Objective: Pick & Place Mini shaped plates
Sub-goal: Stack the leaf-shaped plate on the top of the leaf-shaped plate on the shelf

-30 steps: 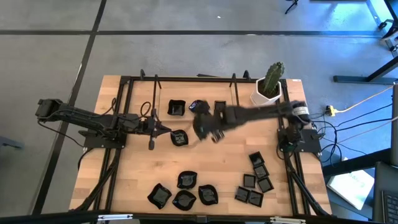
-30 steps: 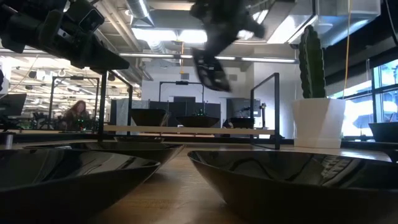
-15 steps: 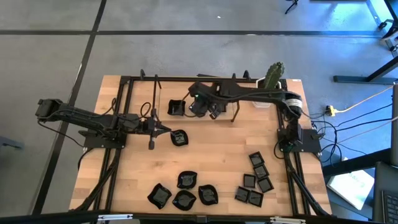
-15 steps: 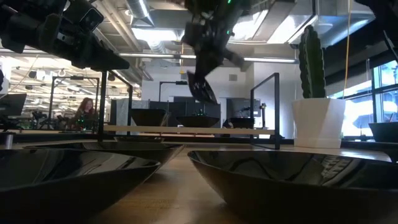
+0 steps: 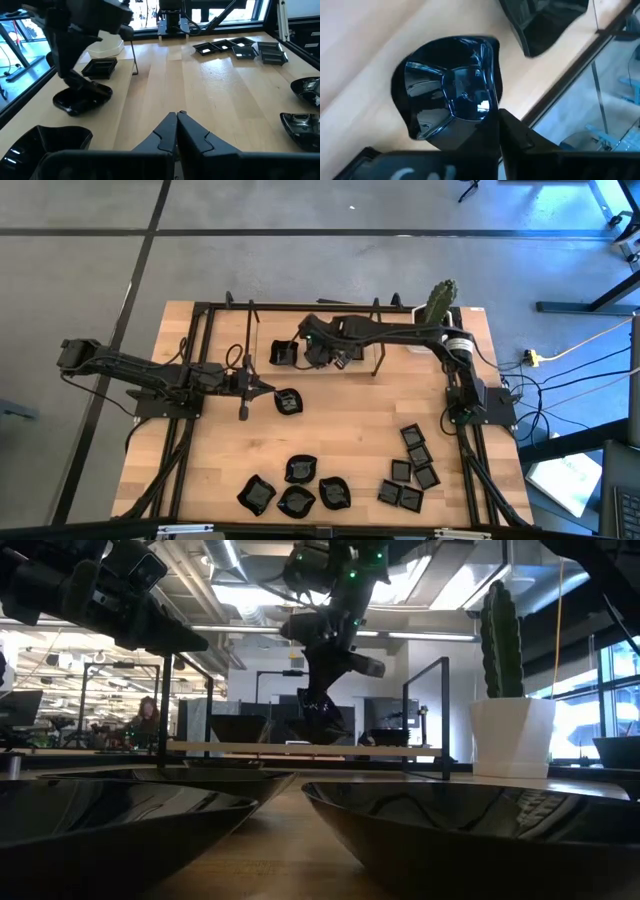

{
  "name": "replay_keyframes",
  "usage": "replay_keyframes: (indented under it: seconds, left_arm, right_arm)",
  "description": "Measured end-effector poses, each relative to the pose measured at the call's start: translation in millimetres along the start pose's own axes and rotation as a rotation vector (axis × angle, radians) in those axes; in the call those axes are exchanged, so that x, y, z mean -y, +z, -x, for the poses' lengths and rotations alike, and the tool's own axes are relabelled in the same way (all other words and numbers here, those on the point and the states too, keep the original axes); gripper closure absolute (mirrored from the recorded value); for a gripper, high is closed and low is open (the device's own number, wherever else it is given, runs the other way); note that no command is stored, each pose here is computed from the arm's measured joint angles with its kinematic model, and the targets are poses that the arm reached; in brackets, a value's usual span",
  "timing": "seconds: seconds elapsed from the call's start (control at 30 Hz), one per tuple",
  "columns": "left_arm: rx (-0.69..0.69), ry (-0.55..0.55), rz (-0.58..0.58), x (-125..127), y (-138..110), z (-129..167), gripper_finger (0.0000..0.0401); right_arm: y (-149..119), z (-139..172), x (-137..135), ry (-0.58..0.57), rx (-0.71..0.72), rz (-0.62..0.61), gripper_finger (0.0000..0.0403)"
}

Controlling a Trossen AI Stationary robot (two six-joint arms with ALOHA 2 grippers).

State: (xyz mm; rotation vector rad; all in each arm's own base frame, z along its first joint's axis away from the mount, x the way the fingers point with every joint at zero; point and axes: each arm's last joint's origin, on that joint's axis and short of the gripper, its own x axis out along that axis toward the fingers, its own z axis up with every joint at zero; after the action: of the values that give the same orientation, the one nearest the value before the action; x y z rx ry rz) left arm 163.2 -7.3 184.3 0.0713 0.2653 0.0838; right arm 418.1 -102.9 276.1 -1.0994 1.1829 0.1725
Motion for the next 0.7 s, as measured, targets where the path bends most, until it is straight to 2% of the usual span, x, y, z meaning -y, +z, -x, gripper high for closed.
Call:
replay_keyframes:
  seconds: [0.43,0.7]
  left_arm:
    - [0.000,0.001,0.000,-0.1,0.0,0.0,0.0394]
    - [0.000,0.001,0.000,-0.1,0.0,0.0,0.0397]
  right_arm:
    - [-5.9,-2.3,6.9,-0.042,-0.002,-0.028,0.0332]
    - [-5.4,-2.2,8.9,-0.064,0.000,-0.041,0.0326]
